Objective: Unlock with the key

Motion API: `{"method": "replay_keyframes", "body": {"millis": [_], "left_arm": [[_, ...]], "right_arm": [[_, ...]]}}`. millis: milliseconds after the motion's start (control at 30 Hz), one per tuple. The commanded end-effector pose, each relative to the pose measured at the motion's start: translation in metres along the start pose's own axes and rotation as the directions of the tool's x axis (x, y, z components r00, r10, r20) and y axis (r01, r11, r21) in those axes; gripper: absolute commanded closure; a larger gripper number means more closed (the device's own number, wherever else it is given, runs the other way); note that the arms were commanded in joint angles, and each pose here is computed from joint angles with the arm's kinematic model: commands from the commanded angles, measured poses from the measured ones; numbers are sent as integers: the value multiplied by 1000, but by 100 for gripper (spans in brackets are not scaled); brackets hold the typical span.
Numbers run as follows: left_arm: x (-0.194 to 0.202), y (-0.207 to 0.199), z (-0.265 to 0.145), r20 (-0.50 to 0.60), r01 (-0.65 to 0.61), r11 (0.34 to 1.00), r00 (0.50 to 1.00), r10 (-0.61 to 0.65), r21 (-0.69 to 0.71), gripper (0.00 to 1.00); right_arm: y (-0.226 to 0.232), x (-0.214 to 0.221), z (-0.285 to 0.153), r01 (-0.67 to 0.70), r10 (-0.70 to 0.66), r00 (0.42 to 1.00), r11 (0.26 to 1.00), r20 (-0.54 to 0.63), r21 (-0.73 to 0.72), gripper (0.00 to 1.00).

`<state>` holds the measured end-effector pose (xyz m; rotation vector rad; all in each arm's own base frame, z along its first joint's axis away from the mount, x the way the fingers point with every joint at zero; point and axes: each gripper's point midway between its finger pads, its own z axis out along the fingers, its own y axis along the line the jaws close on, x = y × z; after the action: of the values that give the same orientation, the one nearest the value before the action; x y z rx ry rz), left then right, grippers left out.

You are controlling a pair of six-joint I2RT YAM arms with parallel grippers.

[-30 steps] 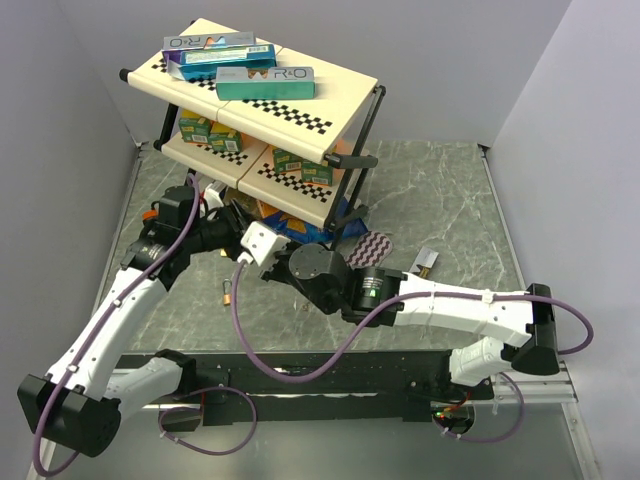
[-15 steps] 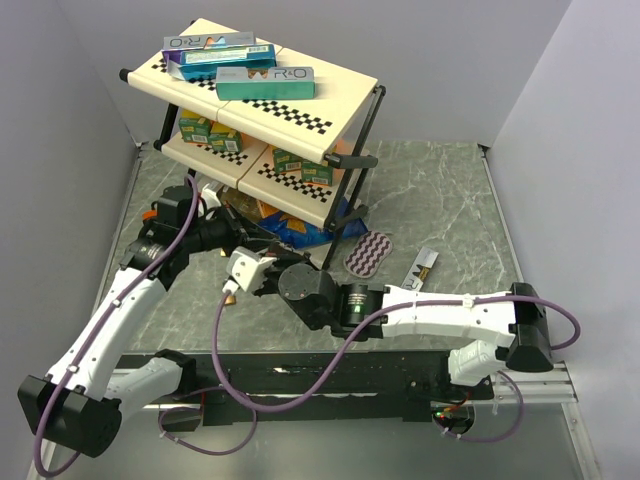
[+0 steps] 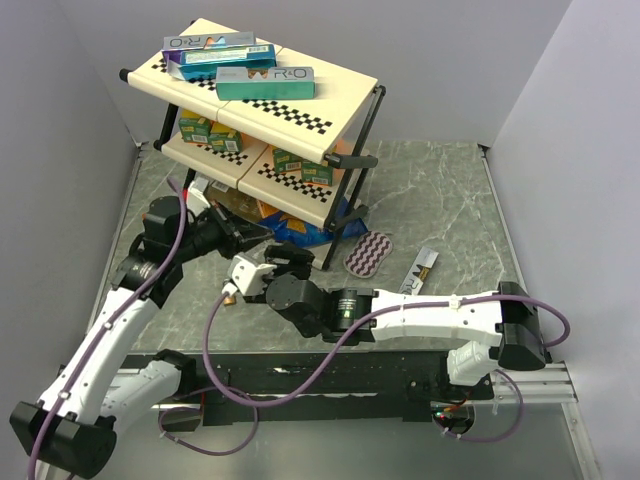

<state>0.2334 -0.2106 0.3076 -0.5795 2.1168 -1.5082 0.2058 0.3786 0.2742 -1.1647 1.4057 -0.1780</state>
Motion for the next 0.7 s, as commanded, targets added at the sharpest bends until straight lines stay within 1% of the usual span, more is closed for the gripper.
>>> {"method": "replay_keyframes", "body": {"millis": [0,33,67,100,133,167,200,233,267,300,333,367,400,433,467,500,533,567,600,633,667], "left_arm": [[-22,-24,-8,153,-190,978,973,175,86,99],[-24,-28,-10,177,-258,961,955,238,101,99],[-26,-32,-14,202,-295,950,941,270,104,99],[-27,-34,-16,218,-334,937,927,306,105,99],[-28,-32,-18,230,-395,914,902,366,91,99],[-26,-36,-22,237,-436,894,884,404,101,99],[-24,-38,-24,236,-472,874,867,439,111,99],[-22,-40,-25,244,-531,839,834,494,117,99],[-19,-44,-30,251,-563,815,815,521,136,99],[-10,-47,-32,232,-590,788,802,550,173,99],[-7,-50,-34,237,-621,760,780,578,192,99],[-2,-54,-38,252,-644,731,764,594,227,99],[8,-59,-42,240,-659,699,753,613,280,99],[15,-56,-42,223,-657,688,753,619,309,99],[19,-68,-48,259,-684,637,727,637,354,99],[25,-70,-51,244,-686,617,720,649,386,99],[28,-72,-53,245,-691,602,714,656,400,99],[30,-75,-54,249,-698,582,704,665,419,99],[36,-76,-55,225,-692,568,701,677,447,99],[38,-78,-56,222,-692,557,697,682,459,99],[39,-78,-55,212,-688,553,696,686,470,99]], "right_arm": [[-10,4,-19,-199,198,980,978,-24,-54,18],[-13,2,-24,-280,279,960,957,-19,-71,17],[-13,6,-27,-308,306,951,947,-31,-91,15],[-11,5,-28,-377,376,926,917,-34,-131,14],[-20,2,-34,-424,426,905,893,-20,-150,14],[-21,3,-37,-458,460,887,872,-30,-174,14],[-14,-7,-43,-530,541,840,804,-39,-269,14],[-35,-4,-44,-581,596,803,768,-34,-269,15],[-37,-10,-49,-631,655,755,708,-41,-317,16],[-41,-14,-52,-688,722,690,634,-48,-353,16],[-49,-22,-60,-702,764,643,565,-47,-433,17],[-55,-24,-63,-724,795,605,523,-48,-450,20],[-63,-33,-71,-743,839,542,457,-40,-489,21],[-60,-41,-79,-726,851,522,407,-59,-555,23],[-70,-39,-77,-741,871,488,378,-59,-555,24],[-71,-43,-82,-749,892,445,319,-84,-580,25],[-73,-52,-87,-726,901,424,281,-87,-627,27],[-76,-54,-86,-724,910,403,254,-95,-641,28],[-74,-56,-86,-726,917,379,214,-122,-653,29],[-77,-64,-87,-709,924,367,202,-109,-675,31],[-74,-68,-90,-692,920,372,187,-123,-698,32]]}}
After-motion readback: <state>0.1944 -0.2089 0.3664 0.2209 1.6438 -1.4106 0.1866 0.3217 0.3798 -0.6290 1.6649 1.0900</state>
